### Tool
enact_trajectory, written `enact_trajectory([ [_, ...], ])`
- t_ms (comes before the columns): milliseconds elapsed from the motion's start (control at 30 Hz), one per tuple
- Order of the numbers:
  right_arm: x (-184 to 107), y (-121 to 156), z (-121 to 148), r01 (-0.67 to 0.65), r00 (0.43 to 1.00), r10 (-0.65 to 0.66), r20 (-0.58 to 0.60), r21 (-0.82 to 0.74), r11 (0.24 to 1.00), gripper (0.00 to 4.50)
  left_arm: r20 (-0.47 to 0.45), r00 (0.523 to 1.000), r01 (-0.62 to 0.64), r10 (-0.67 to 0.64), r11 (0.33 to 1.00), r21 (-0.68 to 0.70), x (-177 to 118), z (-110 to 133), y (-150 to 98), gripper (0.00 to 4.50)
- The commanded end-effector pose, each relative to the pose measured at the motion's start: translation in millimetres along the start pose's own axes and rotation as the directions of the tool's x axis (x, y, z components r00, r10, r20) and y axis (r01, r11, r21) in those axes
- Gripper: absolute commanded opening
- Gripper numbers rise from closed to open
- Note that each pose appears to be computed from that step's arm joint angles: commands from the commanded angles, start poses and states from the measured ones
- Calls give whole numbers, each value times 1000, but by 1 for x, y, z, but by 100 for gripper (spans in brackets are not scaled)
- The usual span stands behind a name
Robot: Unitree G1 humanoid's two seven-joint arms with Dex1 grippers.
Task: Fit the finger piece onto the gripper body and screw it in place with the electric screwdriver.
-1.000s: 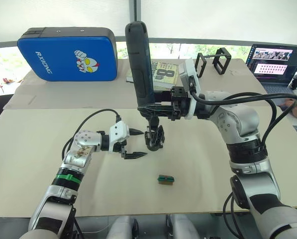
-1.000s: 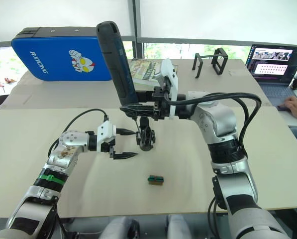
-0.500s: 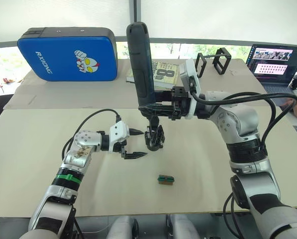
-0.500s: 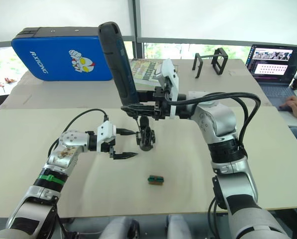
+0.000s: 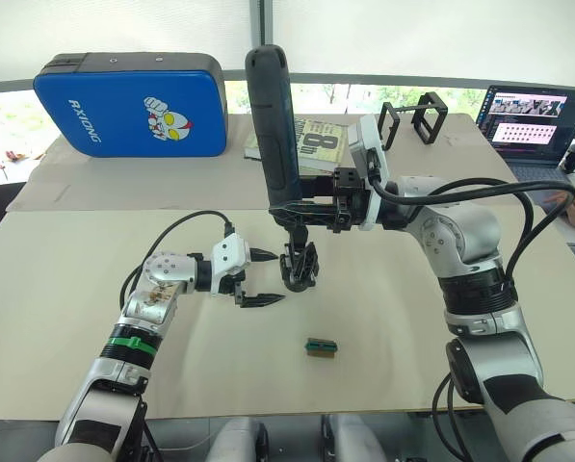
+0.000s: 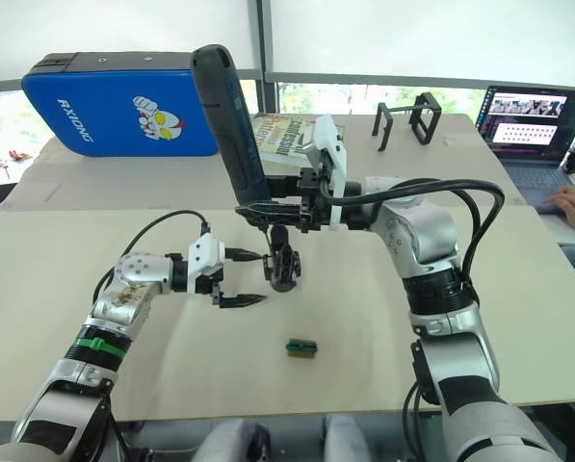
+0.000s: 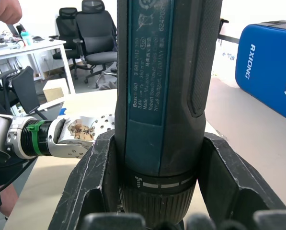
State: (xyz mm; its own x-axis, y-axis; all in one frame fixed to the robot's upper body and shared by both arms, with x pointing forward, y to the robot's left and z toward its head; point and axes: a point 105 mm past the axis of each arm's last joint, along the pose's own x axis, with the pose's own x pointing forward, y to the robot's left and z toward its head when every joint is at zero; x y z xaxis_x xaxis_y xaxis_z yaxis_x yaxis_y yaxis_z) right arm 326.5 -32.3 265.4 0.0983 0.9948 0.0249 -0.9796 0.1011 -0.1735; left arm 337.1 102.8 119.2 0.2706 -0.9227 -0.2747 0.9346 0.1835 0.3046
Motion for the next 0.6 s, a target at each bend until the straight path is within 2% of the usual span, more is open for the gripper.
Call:
enact_trajectory([
  [33, -3, 6, 18, -8, 999, 12, 47, -82, 997, 191, 25, 1000, -12, 11, 999, 30, 1, 9, 4, 450],
  [367, -4, 18, 14, -34, 997, 43, 60, -149, 988, 191, 36, 999, -28, 28, 1000, -12, 14, 5, 10, 450],
  [600, -5, 16, 9, -18, 998, 27, 52, -159, 987, 191, 40, 998, -39, 40, 999, -34, 26, 0, 14, 450],
])
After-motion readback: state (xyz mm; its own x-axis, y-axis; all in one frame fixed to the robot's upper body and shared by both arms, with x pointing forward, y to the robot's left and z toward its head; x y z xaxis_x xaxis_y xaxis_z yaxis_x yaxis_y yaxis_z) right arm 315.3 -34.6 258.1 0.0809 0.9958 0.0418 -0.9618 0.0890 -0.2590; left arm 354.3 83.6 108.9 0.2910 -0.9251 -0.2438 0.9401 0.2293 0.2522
